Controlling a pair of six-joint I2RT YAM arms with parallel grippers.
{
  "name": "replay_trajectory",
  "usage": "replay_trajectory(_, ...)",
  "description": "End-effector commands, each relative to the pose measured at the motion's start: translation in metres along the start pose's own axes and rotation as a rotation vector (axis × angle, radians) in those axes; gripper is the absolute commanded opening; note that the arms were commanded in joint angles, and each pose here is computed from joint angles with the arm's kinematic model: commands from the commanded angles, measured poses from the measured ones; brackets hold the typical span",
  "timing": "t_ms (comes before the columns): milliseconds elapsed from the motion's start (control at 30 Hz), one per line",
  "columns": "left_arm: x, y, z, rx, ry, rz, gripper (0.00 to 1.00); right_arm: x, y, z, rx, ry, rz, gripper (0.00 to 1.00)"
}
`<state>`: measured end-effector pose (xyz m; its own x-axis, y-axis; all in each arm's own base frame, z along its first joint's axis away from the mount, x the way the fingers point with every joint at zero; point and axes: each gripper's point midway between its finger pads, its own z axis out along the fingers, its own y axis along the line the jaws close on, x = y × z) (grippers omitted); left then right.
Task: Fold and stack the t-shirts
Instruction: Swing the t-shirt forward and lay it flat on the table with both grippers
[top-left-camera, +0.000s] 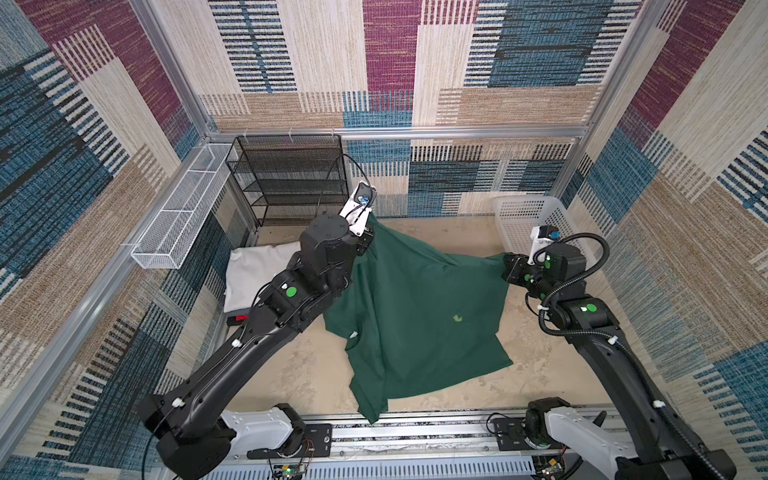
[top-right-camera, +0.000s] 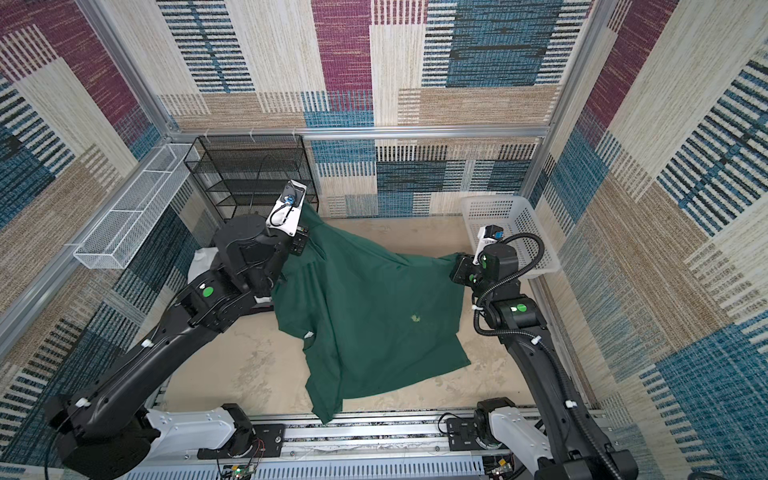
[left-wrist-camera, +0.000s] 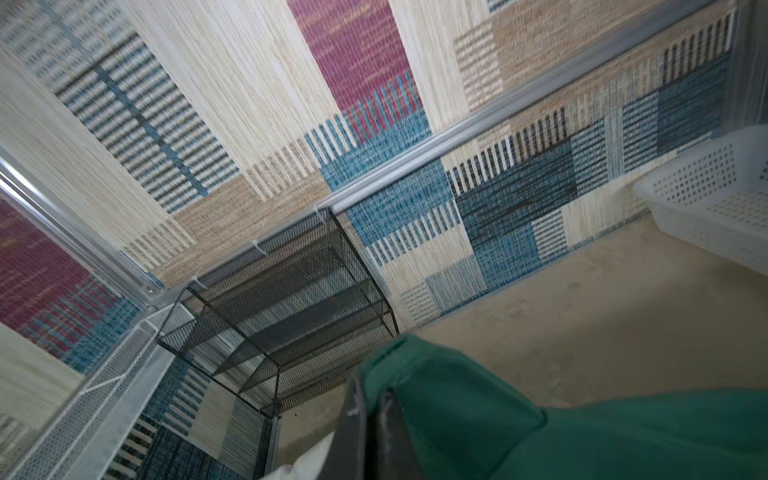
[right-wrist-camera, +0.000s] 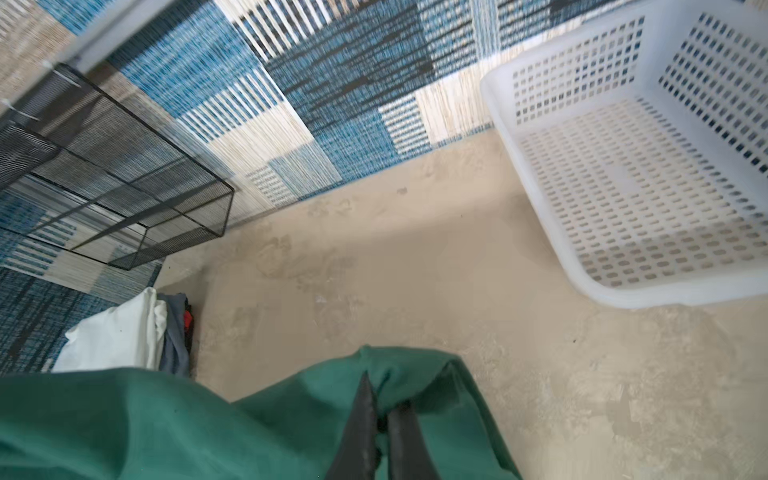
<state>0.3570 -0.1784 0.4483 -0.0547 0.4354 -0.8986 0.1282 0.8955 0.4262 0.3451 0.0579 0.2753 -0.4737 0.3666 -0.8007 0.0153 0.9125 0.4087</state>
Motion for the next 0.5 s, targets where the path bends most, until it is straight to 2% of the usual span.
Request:
replay_trajectory(0,0.029,-0.02,0.036,0.063,0.048,-0.095,0.0,-0.008,-0.002,0.024,-0.003,-0.058,0.017,0.0)
replay_trajectory(167,0.084,-0.018,0.1,0.082,0.155,-0.153,0.0,0.014,-0.02,0.074,0.053,0.013,0.016,0.0)
replay_trajectory(367,0.124,-0.045,0.171,0.143,0.229,-0.08,0.0,0.016,-0.036,0.128,0.127,0.03,-0.003,0.0)
replay_trajectory(467,0.151,-0.054,0.21,0.148,0.313,-0.067,0.0,0.023,-0.041,0.158,0.151,0.081,-0.014,0.0)
